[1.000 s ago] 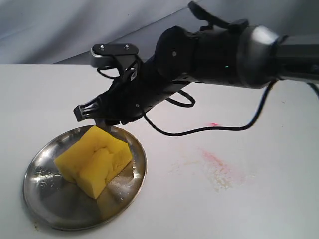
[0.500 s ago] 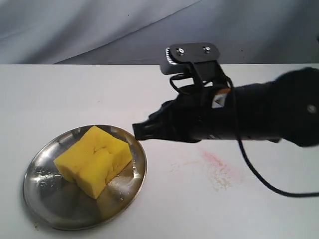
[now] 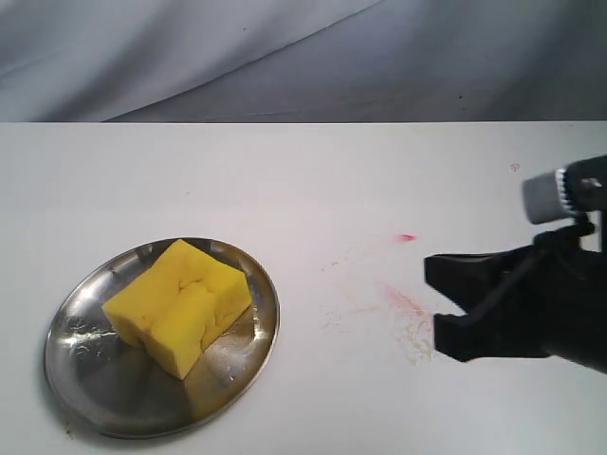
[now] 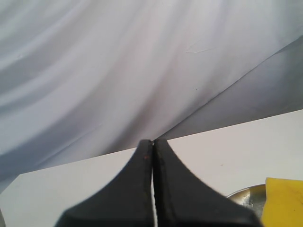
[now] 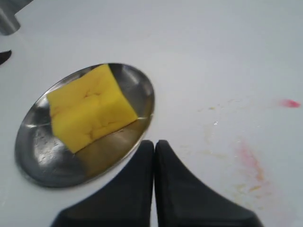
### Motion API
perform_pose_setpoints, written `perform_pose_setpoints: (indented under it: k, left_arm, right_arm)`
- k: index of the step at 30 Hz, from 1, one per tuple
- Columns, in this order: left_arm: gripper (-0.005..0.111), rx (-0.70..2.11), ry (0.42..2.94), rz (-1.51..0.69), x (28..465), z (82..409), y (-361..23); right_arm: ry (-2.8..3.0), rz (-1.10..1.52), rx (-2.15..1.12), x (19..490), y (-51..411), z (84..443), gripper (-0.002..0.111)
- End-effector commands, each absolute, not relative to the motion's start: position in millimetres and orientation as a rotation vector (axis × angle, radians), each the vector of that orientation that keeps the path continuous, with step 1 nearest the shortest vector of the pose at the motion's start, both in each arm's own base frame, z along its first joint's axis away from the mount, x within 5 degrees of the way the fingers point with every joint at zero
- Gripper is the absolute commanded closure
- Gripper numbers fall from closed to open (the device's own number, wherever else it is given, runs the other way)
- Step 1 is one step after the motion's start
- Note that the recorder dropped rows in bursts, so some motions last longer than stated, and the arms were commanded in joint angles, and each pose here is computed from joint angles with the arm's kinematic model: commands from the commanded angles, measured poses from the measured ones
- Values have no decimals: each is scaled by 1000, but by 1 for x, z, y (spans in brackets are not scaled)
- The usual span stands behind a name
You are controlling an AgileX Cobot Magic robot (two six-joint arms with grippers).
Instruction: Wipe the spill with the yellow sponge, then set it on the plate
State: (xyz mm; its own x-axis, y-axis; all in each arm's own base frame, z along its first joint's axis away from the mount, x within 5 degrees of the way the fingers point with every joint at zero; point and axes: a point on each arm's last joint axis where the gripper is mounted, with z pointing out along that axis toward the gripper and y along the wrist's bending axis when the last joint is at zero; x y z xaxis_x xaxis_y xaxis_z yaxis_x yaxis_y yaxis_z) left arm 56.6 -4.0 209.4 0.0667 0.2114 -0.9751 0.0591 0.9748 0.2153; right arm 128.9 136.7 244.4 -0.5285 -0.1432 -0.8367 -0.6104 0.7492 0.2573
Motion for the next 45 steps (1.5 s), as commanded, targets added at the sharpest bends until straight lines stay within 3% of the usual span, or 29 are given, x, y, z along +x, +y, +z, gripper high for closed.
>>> perform_pose_setpoints:
  k: [1,7,16,45]
  left_arm:
    - [107,203,1494,107,56,211,-4]
    - [107,203,1494,107,56,211,-4]
    - [107,203,1494,107,56,211,-4]
    - [107,203,1494,107,56,211,-4]
  right_arm:
    - [1923,554,-491,123,99,240,108]
    - [1798,416,-374,107,60,221,108]
    - [1702,406,-174,84,33,203,108]
    - [1565,170,-157,55,12,205,108]
